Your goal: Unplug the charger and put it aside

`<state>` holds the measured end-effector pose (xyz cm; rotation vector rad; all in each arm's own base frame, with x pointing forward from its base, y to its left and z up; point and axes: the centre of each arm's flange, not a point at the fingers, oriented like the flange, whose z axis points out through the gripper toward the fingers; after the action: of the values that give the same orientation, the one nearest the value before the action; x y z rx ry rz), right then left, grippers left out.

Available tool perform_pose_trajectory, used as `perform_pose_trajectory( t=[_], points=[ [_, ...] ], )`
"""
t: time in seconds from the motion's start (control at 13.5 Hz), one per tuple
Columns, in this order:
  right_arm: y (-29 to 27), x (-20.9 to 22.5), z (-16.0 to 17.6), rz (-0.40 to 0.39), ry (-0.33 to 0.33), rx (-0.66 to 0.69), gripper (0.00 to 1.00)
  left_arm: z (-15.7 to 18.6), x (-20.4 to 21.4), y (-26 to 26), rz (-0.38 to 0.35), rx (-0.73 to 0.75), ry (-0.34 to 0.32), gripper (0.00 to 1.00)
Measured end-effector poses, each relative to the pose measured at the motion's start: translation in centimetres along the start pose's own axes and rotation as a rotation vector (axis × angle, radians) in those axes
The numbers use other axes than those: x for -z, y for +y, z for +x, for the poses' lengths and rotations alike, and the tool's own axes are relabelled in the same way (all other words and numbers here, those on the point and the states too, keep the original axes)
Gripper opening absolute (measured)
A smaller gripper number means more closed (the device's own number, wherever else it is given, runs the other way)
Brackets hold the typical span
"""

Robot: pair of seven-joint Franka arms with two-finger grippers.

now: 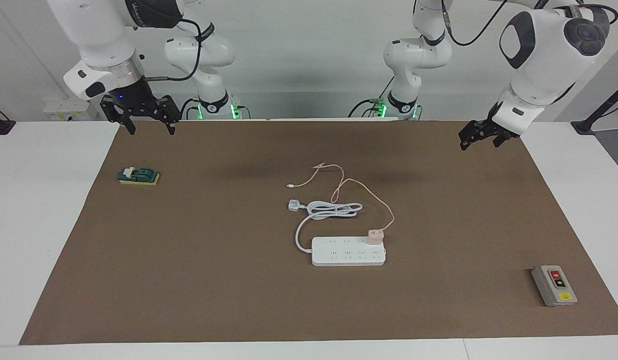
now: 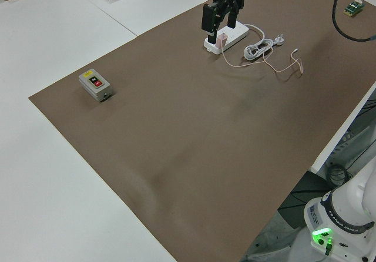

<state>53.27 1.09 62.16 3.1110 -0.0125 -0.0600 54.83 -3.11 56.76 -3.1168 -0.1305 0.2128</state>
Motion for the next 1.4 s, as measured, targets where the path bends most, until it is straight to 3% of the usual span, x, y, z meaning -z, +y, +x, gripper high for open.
perform_pose_trajectory(
  t=[0.22, 0.44, 0.66, 0.81, 1.26, 1.4],
  points=[
    [-0.1, 0.0, 0.0, 0.0, 0.0, 0.001, 1.0, 0.1, -0.1, 1.5, -0.006, 0.151, 0.017, 1.0],
    [-0.4, 0.0, 0.0, 0.0, 0.0, 0.008, 1.0, 0.7, -1.2, 3.8, -0.064, 0.315, -0.005, 1.0],
    [-1.4, -0.5, 0.1, 0.009, -0.007, -0.032, 1.0, 3.6, -3.9, 5.1, -0.1, 0.567, -0.048, 1.0],
    [-3.8, -1.3, 0.5, 0.016, -0.005, -0.079, 1.0, 6.4, -5.3, 7.3, -0.116, 0.746, -0.044, 1.0],
    [-14.4, -7.6, 3.9, 0.118, -0.038, -0.375, 1.0, 11.8, -10.6, 14.5, -0.216, 1.33, -0.029, 1.0],
    [-18.0, -10.0, 4.9, 0.176, -0.058, -0.504, 1.0, 12.0, -12.3, 18.2, -0.232, 1.415, 0.0, 1.0]
  ],
)
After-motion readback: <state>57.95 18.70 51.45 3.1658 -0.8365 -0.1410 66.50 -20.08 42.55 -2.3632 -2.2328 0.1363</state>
